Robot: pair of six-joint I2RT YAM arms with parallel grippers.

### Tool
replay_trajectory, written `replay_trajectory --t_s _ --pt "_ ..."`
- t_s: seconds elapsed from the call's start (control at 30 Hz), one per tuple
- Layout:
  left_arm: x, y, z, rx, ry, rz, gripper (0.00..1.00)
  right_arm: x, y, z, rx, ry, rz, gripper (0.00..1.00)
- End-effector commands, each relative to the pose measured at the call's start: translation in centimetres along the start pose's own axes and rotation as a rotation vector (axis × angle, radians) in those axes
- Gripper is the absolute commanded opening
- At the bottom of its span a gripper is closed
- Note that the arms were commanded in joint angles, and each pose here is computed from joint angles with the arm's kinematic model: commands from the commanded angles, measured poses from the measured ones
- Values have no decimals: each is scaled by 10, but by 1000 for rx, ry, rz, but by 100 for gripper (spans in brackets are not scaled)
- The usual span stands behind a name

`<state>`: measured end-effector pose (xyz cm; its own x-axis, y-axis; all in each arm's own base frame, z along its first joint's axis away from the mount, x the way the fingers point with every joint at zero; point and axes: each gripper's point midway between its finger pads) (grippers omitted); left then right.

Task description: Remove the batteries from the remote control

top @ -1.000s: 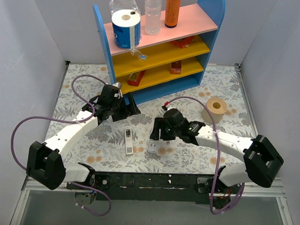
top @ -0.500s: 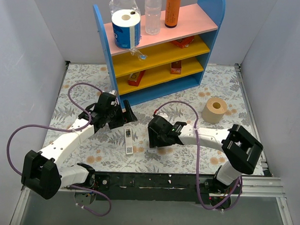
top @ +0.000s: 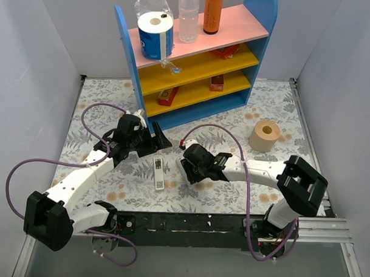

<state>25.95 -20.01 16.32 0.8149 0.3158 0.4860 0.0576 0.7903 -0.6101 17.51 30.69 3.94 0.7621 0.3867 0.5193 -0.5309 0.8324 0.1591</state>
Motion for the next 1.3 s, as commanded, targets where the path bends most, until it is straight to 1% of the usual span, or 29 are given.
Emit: replay_trajectory --t_s 0.0,0.03,0.07,0.17,0.27,0.33,0.37,0.43,0.5,0.53,0.6,0.63,0.67,0.77,0.83,0.93,1.07,1.27 --pt "-5 -8 -4 -61 27 9 77 6 8 4 109 -74 208 41" --pt "-5 -8 -7 -61 35 6 74 5 7 6 115 -84 236 40" --pt "-5 -9 -9 -67 43 -2 73 5 3 6 106 -93 246 39" --pt "-2 -10 -15 -79 50 -39 72 3 3 8 139 -122 289 37" --pt "-4 -18 -19 -149 60 -91 72 2 5 10 164 -135 304 36" --pt "-8 -22 -24 -195 79 -139 71 5 0 11 135 -143 292 40" --pt "-9 -23 -25 -214 82 -167 69 7 -1 13 122 -134 250 44" --pt "-11 -23 -30 -240 81 -206 67 10 3 17 133 -137 221 53" --pt "-9 -16 -35 -209 67 -225 67 14 10 22 166 -156 171 62" --pt "-7 -12 -37 -185 62 -227 67 15 10 23 167 -165 156 63" --pt "-11 -7 -46 -160 111 -230 67 15 9 23 164 -183 124 64" --pt "-11 -8 -49 -164 123 -227 67 15 7 23 156 -188 116 64" --pt "-20 -8 -53 -194 169 -216 66 14 5 22 147 -192 115 64" --pt "-26 -17 -59 -261 199 -187 61 11 2 18 154 -221 134 65" --pt "-28 -18 -64 -273 214 -177 58 5 4 14 173 -217 149 64" --pt "-26 -19 -68 -280 212 -187 57 1 1 9 165 -209 160 63" --pt "-28 -20 -72 -306 223 -194 56 -1 1 6 183 -232 167 63" --pt "-37 -18 -77 -330 256 -184 52 -4 6 6 224 -250 189 52"
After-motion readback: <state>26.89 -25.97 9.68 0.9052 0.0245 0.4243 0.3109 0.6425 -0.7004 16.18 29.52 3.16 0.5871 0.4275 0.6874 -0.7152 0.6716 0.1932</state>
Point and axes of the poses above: each gripper's point midway between its finger pads, its own z axis back along the fingers, its own y axis along the line the jaws close on, x = y × z, and after that the axes turned 3 degrees about -z, right-handed
